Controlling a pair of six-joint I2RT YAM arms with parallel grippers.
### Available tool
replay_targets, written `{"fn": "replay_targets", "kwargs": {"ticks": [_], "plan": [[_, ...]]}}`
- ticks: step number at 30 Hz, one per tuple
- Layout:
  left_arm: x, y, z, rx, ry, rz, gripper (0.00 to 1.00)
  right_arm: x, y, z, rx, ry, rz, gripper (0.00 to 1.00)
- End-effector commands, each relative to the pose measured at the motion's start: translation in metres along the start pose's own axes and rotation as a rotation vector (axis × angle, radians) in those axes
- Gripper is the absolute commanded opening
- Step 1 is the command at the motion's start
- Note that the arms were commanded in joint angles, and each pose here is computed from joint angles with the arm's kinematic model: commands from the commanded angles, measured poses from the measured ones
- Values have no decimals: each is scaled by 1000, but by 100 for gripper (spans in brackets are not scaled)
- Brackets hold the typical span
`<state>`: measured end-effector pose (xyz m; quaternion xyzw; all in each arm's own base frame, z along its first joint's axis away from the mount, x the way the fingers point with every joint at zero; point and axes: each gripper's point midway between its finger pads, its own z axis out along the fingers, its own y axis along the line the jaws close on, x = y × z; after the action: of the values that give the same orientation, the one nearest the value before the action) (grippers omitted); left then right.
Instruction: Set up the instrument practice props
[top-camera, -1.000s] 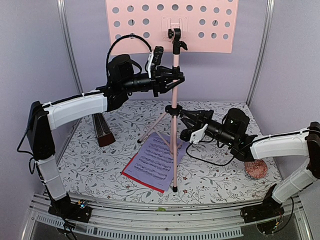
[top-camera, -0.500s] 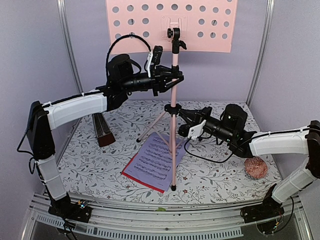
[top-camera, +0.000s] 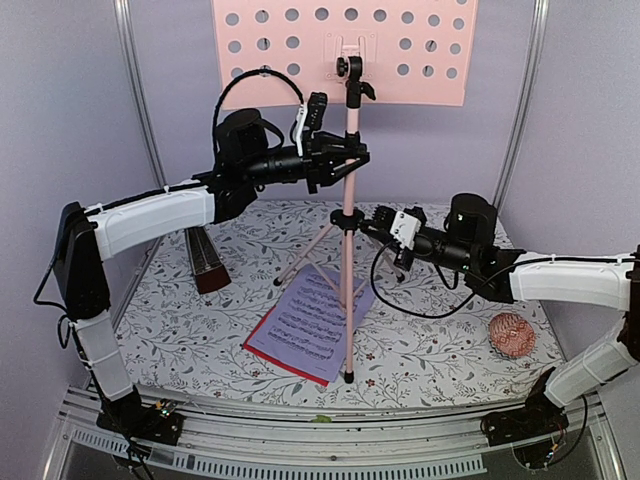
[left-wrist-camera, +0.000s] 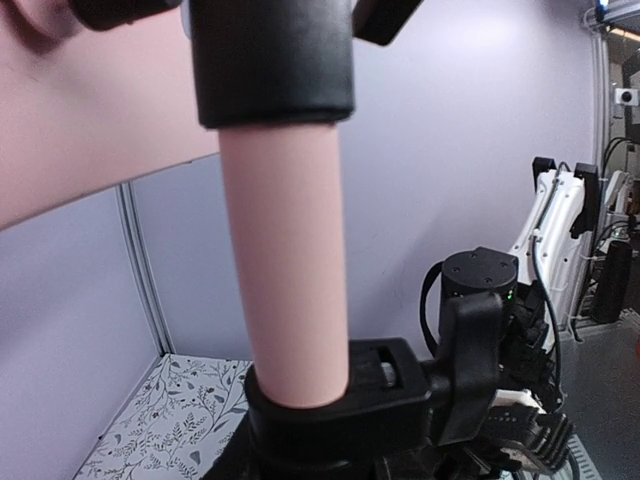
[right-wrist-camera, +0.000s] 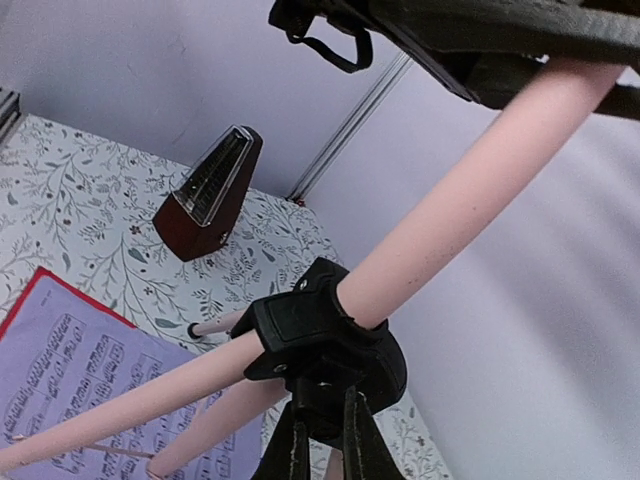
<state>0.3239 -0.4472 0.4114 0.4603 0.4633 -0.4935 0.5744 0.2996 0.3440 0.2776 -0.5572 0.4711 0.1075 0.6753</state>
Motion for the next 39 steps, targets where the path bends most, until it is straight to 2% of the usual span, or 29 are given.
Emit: {"fn": "replay_targets", "kwargs": {"ticks": [1, 9, 12, 17, 19, 22, 33, 36, 39], "plan": [[5, -12, 10, 6, 13, 18, 0, -19, -5, -2, -63, -46, 441, 0], [-4, -10, 11, -22, -4, 57, 0, -13, -28, -1, -72, -31, 963, 0], [-13, -5, 10, -59, -22, 78, 0, -15, -34, -3, -52, -35, 1033, 0], [-37, 8, 7, -150, -68, 135, 0, -11, -55, -15, 86, -25, 1021, 43], [-45, 16, 5, -201, -84, 157, 0, -8, -65, -23, 160, -20, 1006, 55], [-53, 30, 3, -302, -87, 182, 0, -6, -76, -34, 241, -17, 998, 67], [-71, 86, -32, -746, -114, 222, 0, 3, -83, -51, 331, 27, 1043, 87], [-68, 99, -42, -870, -103, 215, 0, 4, -80, -50, 324, 30, 1083, 99], [-64, 106, -51, -986, -96, 200, 0, 9, -80, -47, 335, 36, 1115, 99]]}}
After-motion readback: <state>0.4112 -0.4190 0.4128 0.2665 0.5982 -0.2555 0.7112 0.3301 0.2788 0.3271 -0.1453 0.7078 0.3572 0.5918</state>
